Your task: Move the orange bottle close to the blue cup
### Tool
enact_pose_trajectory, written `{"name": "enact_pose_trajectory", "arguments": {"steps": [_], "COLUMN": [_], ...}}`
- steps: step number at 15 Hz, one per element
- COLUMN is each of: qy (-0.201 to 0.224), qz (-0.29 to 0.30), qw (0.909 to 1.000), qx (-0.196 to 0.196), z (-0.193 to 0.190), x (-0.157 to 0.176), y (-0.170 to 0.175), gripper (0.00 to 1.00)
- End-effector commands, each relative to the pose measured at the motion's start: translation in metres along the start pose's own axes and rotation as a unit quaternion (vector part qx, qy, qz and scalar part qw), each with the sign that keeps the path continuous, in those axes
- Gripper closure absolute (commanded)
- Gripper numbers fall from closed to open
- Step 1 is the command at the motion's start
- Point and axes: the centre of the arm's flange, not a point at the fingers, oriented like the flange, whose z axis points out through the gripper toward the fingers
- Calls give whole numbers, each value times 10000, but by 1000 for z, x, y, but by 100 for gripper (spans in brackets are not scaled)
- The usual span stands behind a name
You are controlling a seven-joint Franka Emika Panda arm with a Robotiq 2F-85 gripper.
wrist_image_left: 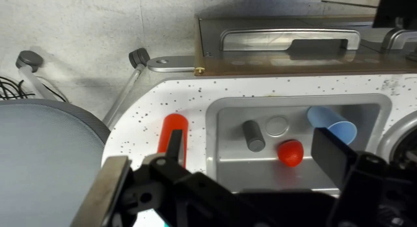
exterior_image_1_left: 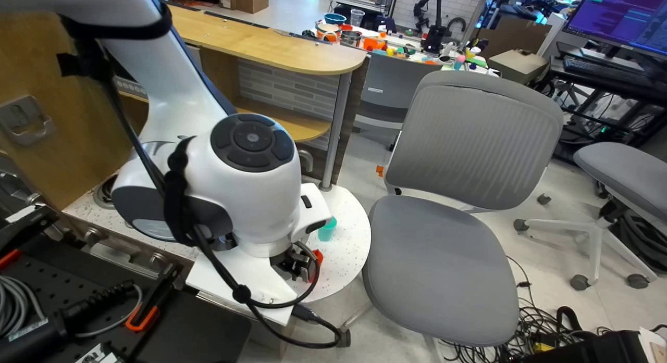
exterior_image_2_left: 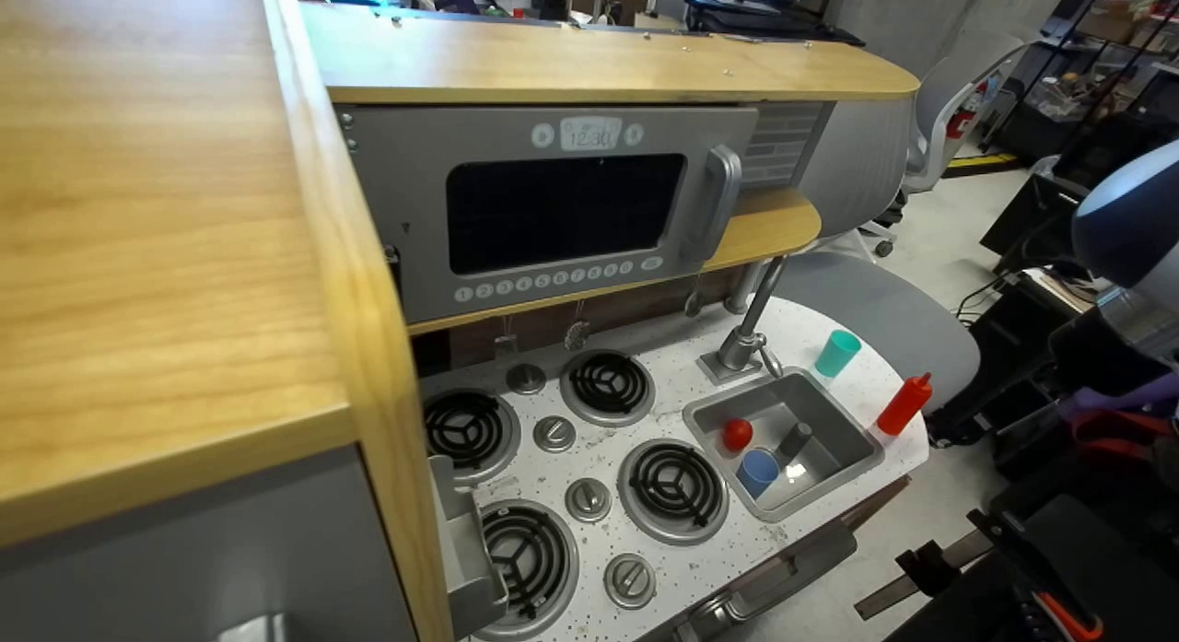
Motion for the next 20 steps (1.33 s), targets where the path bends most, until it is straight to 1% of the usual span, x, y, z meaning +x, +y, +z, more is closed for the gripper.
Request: {"name": "enact_pose_trajectory", "arguments": {"steps": [1,5,6,8,14,18,20], "qy": [195,290,283,219,-84,-186,-203], "qz": [175,192,201,306,726,1018,1054], "qw": [9991,9980,9982,9984,9956,9912,9898], "qx": [-331,-526,-495,-411,-580,-827,-936], "z": [10,8,10,17,46,50,51], "x": [6,13,15,21,29,45,58], "y": [25,35,36,39,58,70,72], "gripper": [0,0,0,0,0,0,0]}}
